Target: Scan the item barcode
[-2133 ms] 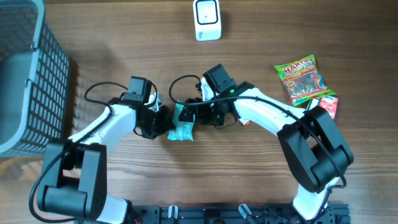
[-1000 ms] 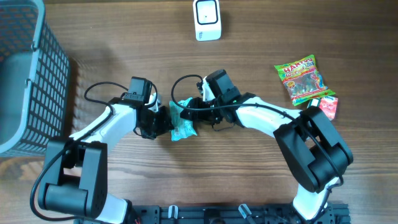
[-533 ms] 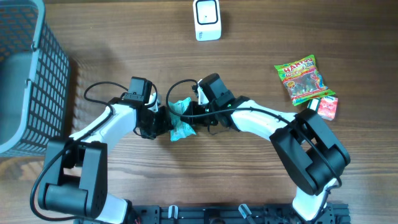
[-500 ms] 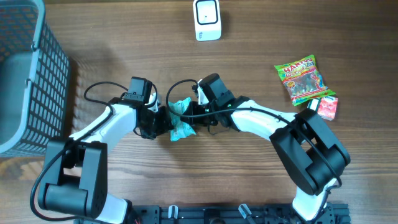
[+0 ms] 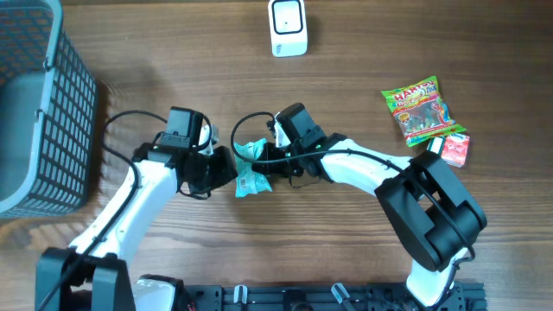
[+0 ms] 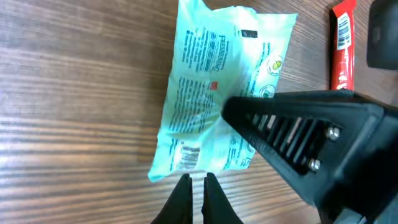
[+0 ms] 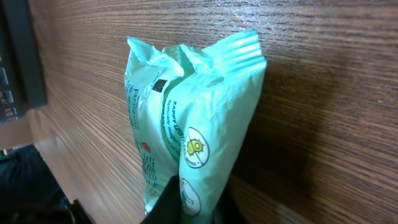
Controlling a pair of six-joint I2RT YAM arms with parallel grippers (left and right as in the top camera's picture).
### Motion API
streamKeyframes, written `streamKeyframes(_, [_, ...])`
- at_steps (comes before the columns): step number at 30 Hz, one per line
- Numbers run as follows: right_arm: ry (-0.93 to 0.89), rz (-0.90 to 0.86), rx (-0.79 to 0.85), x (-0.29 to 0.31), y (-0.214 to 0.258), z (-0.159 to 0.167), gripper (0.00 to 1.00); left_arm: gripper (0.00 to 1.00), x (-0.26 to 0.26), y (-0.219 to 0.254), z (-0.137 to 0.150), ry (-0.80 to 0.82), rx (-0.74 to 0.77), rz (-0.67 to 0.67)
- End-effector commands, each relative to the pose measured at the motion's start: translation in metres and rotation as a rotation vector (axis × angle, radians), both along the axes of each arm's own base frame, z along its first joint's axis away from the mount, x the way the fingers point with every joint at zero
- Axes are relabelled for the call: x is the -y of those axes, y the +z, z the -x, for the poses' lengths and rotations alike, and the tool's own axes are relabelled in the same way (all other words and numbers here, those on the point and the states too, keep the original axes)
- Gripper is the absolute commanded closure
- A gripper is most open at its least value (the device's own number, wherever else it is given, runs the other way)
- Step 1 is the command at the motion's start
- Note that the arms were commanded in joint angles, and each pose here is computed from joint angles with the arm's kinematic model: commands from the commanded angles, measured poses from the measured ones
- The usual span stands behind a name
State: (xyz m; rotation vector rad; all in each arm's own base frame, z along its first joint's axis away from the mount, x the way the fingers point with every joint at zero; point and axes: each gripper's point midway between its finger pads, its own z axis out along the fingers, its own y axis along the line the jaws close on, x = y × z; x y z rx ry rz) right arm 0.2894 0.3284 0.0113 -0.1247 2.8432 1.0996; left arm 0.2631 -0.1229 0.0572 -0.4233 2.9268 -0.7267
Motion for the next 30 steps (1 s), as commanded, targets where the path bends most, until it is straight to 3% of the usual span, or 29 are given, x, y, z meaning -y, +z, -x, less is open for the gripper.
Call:
streamKeyframes(1, [0.016, 0.029, -0.015, 0.0, -0.01, 0.009, 0.92, 0.96, 0.006, 0.001, 0.005, 0.019, -0.037, 0.036])
streamKeyframes(8, [0.016, 0.038, -0.004, 0.001, -0.011, 0.007, 0.92, 0.95, 0.024, -0.006, 0.013, -0.042, -0.054, 0.032])
streamKeyframes(13, [0.019, 0.038, -0.003, 0.002, -0.011, 0.008, 0.95, 0.96, 0.025, -0.022, 0.015, 0.017, -0.11, -0.027])
streamKeyframes(30, [0.029, 0.04, 0.004, 0.002, -0.011, 0.008, 0.96, 0.96, 0.018, -0.046, -0.003, 0.037, -0.092, -0.084])
